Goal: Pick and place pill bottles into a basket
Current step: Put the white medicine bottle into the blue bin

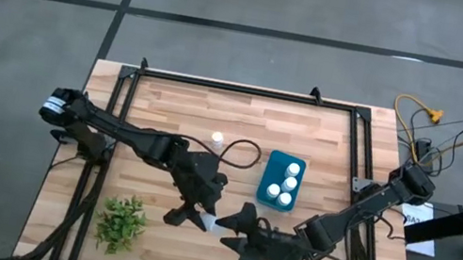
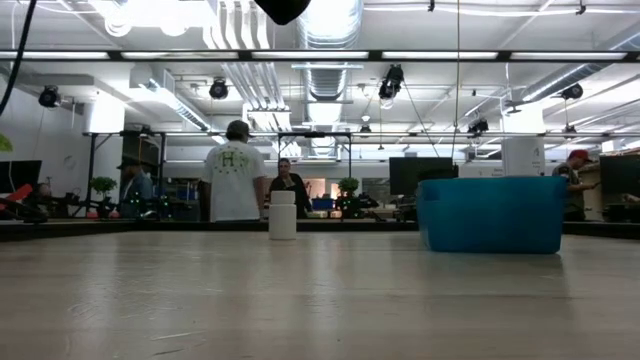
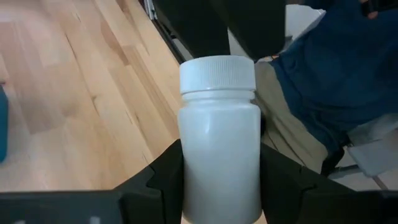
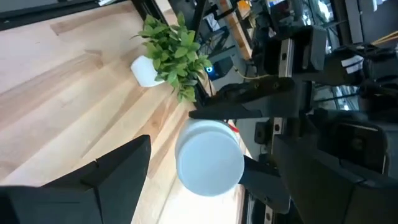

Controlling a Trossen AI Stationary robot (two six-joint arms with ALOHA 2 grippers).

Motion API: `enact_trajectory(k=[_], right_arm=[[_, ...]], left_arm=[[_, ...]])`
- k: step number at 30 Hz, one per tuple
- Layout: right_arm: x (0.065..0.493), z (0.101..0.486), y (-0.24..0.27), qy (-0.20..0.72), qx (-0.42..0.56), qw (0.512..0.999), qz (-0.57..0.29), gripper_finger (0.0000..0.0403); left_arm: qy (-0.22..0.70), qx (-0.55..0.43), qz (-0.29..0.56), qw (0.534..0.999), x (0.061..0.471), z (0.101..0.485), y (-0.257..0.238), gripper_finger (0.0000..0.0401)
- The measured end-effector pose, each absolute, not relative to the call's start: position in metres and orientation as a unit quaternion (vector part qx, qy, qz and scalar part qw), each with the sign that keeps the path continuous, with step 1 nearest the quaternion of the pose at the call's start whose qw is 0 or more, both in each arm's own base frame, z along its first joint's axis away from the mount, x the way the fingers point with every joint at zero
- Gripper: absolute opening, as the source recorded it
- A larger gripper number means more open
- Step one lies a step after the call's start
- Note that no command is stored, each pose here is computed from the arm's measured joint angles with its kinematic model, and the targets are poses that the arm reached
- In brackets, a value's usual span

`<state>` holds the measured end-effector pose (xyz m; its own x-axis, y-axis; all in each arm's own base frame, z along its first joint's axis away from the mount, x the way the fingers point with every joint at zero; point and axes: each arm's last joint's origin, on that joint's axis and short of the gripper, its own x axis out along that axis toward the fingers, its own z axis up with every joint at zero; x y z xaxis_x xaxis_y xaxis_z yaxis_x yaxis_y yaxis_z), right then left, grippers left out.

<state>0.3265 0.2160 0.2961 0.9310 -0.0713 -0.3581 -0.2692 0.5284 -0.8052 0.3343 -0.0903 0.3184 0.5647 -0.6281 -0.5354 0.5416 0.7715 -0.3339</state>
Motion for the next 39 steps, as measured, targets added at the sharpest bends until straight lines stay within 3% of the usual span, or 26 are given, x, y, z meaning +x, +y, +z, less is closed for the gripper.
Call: enact_trajectory(k=[19, 23, 33, 39], right_arm=[[0.336, 0.295, 0.203, 0.18, -0.468, 0.862, 0.067, 0.0322], [0.336, 0.294, 0.203, 0.181, -0.466, 0.862, 0.08, 0.0288], [0.336, 0.294, 0.203, 0.181, -0.466, 0.863, 0.076, 0.0147], [0.337, 0.294, 0.202, 0.183, -0.459, 0.867, 0.074, 0.0146]], left_arm=[[0.316, -0.062, -0.333, 0.886, 0.335, 0.321, -0.091, 0.014], [0.316, -0.062, -0.333, 0.886, 0.335, 0.32, -0.091, 0.014], [0.316, -0.061, -0.333, 0.886, 0.335, 0.32, -0.09, 0.014], [0.317, -0.063, -0.335, 0.885, 0.335, 0.32, -0.09, 0.014]])
